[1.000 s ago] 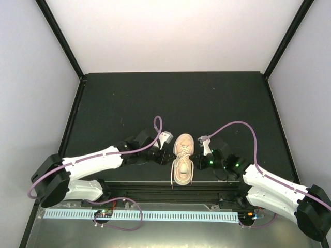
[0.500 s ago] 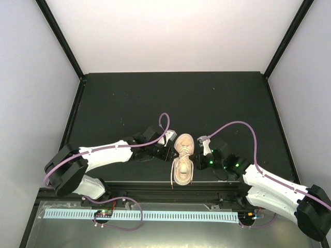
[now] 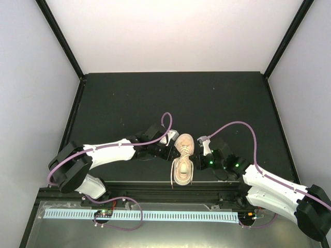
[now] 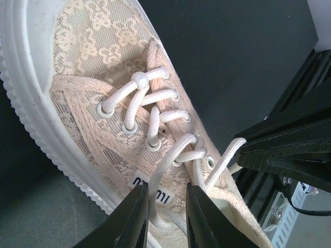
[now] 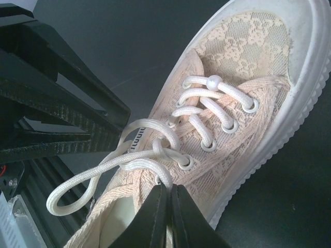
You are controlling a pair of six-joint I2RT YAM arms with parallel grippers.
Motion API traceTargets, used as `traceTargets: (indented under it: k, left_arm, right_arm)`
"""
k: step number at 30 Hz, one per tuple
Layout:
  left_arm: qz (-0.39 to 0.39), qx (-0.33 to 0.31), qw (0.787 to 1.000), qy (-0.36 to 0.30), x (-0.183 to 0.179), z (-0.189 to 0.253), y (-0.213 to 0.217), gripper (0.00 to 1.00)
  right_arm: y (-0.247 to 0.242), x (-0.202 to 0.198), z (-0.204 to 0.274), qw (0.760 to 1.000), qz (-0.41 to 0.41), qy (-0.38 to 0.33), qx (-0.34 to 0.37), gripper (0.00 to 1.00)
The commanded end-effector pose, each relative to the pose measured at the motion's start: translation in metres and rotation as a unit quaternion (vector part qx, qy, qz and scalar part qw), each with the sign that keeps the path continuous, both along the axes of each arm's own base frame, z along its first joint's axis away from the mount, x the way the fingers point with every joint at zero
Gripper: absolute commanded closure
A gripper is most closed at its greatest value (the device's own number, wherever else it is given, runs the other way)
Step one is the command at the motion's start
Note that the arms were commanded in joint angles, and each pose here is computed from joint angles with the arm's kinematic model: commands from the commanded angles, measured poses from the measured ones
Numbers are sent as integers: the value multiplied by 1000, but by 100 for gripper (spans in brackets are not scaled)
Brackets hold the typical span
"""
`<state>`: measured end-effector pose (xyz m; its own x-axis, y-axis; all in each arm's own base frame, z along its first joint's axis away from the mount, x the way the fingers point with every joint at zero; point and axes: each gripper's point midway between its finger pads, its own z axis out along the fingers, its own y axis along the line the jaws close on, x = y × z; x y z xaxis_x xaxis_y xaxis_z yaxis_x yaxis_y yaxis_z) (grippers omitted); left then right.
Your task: Tie the shoes
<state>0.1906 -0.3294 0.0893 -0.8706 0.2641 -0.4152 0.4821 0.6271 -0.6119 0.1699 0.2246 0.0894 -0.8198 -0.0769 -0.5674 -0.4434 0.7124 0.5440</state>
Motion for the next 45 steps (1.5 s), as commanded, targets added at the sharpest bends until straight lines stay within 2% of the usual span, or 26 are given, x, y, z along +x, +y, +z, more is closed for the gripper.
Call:
traceTargets:
  k: [1, 14, 16, 20, 22, 31, 45]
  left_arm:
    - [-7, -21, 1000, -7, 6, 13, -10, 78]
    - [-1, -8, 1000, 8, 7, 3, -12, 78]
    - [-2, -10, 1000, 7, 8, 4, -12, 82]
    - [-1, -19, 1000, -2, 9, 8, -13, 95]
    - [1, -28, 1000, -11, 10, 13, -13, 98]
    - [-10, -46, 998, -29, 8, 21, -16, 99]
    - [-15, -48, 998, -30, 7, 21, -19, 99]
  right_arm:
    - [2, 0, 1, 1000, 4, -5, 9, 93]
    - [2, 0, 1, 1000, 5, -5, 10, 93]
    - [2, -1, 1, 1000, 6, -5, 10, 93]
    - [3, 0, 5, 1000, 8, -9, 12, 93]
    - [4, 1, 9, 1000, 9, -12, 13, 93]
    - [19, 11, 22, 999, 28, -25, 18, 94]
    - [35, 14, 13, 999, 48, -10, 24, 95]
